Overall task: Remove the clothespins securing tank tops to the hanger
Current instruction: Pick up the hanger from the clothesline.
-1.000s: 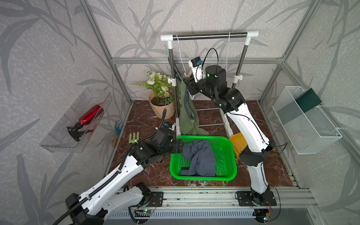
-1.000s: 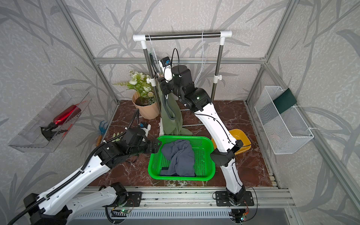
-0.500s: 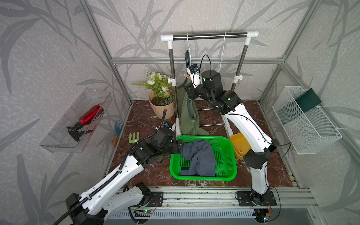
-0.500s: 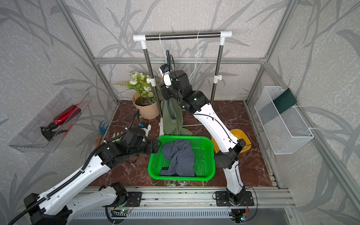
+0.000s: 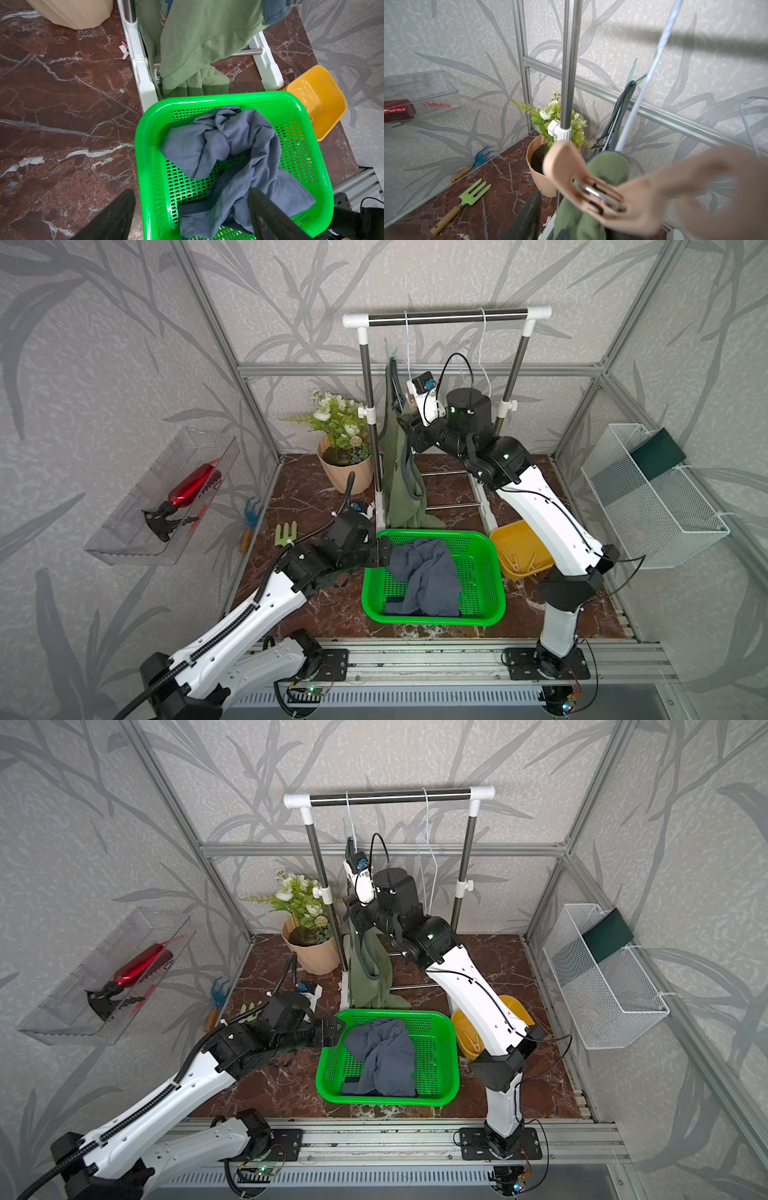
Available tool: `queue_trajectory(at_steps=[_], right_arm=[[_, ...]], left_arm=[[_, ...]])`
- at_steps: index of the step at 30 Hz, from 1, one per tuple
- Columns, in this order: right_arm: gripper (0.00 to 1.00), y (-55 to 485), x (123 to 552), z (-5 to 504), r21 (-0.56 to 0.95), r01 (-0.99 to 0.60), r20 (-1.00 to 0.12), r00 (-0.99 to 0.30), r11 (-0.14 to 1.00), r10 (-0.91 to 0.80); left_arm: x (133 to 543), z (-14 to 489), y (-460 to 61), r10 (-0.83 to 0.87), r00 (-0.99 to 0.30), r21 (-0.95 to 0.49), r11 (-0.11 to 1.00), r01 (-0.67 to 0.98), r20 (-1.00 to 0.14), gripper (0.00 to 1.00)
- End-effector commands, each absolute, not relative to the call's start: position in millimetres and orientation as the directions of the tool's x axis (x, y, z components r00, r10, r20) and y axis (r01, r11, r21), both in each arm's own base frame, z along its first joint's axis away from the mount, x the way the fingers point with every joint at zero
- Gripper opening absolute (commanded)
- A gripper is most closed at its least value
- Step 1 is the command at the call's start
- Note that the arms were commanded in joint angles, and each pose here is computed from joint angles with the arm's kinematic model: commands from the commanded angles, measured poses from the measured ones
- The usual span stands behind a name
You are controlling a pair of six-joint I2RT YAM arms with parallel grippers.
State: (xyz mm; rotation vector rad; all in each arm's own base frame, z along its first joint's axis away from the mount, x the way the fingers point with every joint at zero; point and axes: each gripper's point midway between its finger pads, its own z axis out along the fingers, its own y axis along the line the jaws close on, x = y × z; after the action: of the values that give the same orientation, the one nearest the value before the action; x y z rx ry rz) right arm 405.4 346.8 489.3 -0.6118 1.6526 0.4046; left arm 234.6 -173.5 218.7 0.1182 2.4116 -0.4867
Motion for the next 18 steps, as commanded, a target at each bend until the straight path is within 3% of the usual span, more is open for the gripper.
queue_trajectory(at_steps=[1,18], right_arm=[[0.0,334.7,388.2,514.9,-0.12,-0.619,-0.982,-0.041,0.776,-0.185],[0.0,315.2,347.0,549.2,-0.239,-0.673,-0.963,0.071,0.7,-0.261]], left_arm=[[239.6,226.2,-174.6,-0.042,-0.758,-0.312,0.925,0.216,-0.651,0.86],[248.8,243.2,-177.2,-0.054,-0.729,-0.309,0.925,0.221,-0.683,0.86]])
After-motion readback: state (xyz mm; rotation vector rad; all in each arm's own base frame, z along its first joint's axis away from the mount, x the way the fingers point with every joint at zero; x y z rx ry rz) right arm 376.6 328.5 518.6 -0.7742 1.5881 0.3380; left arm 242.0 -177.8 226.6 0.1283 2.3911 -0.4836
